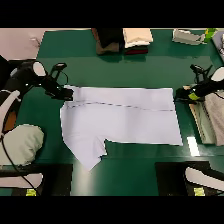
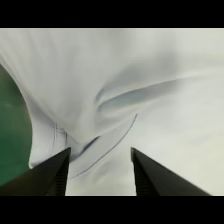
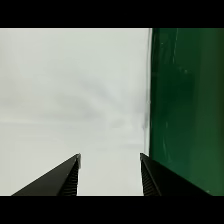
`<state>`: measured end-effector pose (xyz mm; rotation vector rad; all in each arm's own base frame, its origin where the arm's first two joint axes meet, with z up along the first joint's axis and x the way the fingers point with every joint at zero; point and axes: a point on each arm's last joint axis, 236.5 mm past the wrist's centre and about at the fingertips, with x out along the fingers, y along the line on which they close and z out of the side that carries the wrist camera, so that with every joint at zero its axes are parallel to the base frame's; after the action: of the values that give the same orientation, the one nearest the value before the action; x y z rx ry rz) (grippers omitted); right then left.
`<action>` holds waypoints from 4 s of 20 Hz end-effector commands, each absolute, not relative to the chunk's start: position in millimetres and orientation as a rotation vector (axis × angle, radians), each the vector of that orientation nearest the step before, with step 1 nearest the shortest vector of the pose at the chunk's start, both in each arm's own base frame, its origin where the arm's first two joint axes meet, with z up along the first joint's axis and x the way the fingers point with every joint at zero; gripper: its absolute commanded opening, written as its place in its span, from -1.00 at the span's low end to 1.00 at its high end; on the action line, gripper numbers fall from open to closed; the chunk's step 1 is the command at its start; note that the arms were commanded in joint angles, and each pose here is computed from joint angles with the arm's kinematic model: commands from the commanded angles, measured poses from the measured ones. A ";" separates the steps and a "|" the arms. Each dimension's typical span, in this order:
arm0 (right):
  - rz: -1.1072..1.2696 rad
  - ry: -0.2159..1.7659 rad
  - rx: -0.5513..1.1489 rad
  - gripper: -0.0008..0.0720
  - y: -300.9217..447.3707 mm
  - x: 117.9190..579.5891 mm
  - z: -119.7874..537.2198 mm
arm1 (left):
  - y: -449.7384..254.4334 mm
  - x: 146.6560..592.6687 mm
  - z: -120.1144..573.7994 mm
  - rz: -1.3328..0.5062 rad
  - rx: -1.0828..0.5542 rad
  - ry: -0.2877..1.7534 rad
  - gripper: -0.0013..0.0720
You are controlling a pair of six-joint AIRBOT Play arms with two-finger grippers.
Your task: Fold the shirts.
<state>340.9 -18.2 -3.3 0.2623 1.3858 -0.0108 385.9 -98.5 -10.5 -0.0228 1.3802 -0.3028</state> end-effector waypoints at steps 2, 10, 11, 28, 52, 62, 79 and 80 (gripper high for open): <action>-0.109 1.485 0.270 0.28 -42.8 263.1 -5.2 | -95.5 348.5 24.0 -0.263 -0.090 1.330 0.31; -0.184 1.694 0.462 0.59 -25.6 152.5 -78.4 | -87.7 254.2 -16.1 -0.220 -0.168 1.396 0.31; -0.171 1.690 0.493 0.59 -18.2 151.9 -83.9 | -87.2 250.9 -19.2 -0.218 -0.169 1.403 0.31; -0.039 1.683 0.366 -0.92 21.5 161.2 -91.0 | -75.3 208.7 -30.3 -0.185 -0.144 1.511 0.31; -0.009 1.627 0.297 -0.92 12.8 185.3 -37.0 | -96.4 151.3 -53.4 -0.314 -0.200 1.569 -0.90; -0.110 1.459 0.148 -0.93 -22.0 184.8 14.8 | -93.6 213.4 32.8 -0.366 -0.076 1.292 -0.90; -0.006 1.422 0.286 -0.92 -4.8 401.5 -18.4 | -99.1 434.0 -23.9 -0.280 -0.016 1.203 -0.89; 0.001 1.419 0.291 -0.90 -3.5 406.1 -18.4 | -100.1 432.2 -24.1 -0.282 -0.022 1.210 -0.89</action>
<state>387.8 -12.5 -11.5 0.2543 1.4178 -0.0284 423.8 -98.0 -20.3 -0.0099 1.2118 -0.2835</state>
